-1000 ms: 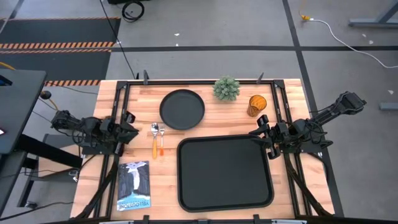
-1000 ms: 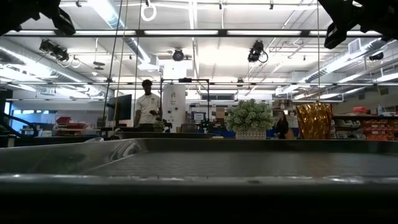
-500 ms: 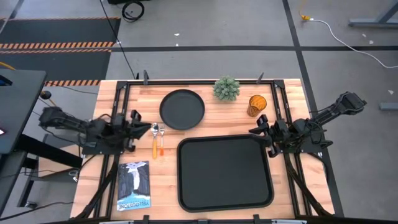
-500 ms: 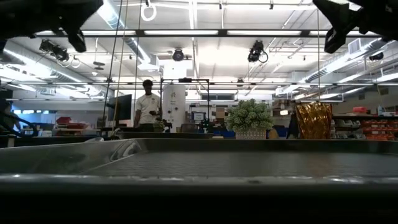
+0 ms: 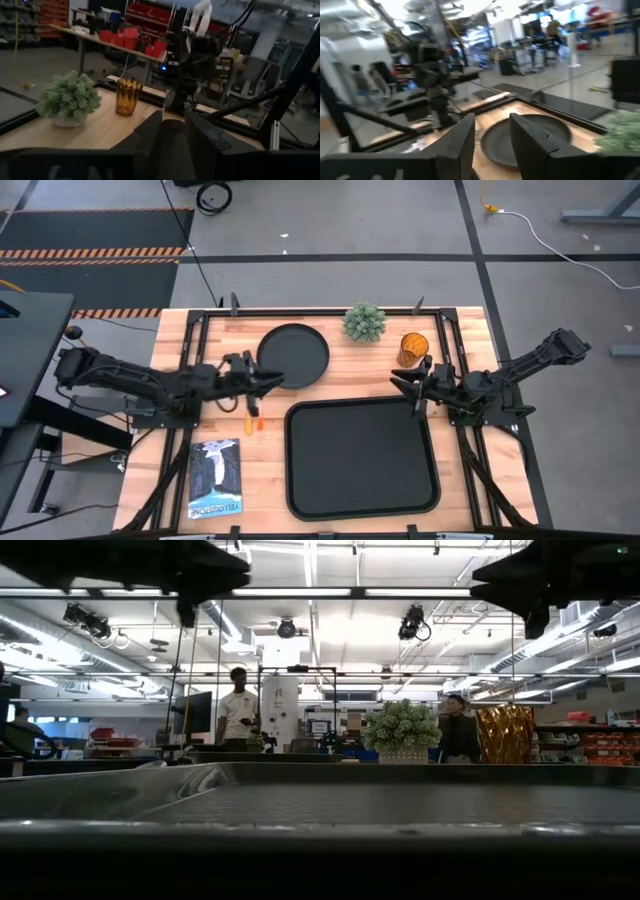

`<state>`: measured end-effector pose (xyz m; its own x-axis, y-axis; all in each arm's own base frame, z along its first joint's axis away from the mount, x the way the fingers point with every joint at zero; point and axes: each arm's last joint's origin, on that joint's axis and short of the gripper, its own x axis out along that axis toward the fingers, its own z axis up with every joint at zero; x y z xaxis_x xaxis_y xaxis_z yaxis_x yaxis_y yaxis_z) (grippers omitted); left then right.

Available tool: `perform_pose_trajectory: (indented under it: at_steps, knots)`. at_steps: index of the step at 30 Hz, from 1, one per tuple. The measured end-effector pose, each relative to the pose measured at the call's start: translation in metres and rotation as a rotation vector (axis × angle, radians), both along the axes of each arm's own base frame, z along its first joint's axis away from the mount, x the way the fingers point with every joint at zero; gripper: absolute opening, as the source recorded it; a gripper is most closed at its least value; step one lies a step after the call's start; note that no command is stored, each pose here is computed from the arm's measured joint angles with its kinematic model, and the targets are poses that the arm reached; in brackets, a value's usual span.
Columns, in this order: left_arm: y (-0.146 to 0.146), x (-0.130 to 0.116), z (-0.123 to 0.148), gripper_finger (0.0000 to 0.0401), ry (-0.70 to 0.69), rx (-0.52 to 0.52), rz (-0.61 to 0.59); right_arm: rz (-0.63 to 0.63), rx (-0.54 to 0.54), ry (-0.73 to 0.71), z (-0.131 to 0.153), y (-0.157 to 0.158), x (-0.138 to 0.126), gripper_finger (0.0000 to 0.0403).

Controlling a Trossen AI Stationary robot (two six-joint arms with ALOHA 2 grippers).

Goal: Pick and place plate/cup/fork/spoon on tray
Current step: Put the brown cup on the black serving tray

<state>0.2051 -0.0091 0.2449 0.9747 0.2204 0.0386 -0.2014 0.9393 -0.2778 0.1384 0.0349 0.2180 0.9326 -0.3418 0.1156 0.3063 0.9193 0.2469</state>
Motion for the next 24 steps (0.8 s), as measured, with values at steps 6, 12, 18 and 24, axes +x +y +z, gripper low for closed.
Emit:
perform_pose_trajectory:
  at_steps: [6, 12, 18, 24]
  knots:
    - [0.013, 0.038, 0.004, 0.0128, 0.069, 0.0, -0.039, -0.04, -0.013, 0.092, 0.02, 0.001, 0.005, 0.0128]
    - [0.028, 0.078, 0.0, 0.0129, 0.157, -0.023, -0.086, -0.114, -0.031, 0.154, 0.024, -0.001, 0.005, 0.0128]
    - [0.042, 0.121, 0.001, 0.0131, 0.284, -0.071, -0.142, -0.252, -0.002, 0.163, 0.023, -0.006, -0.001, 0.0128]
    - [0.055, 0.164, 0.008, 0.0138, 0.388, -0.038, -0.179, -0.311, 0.011, 0.135, 0.027, -0.01, -0.009, 0.0128]
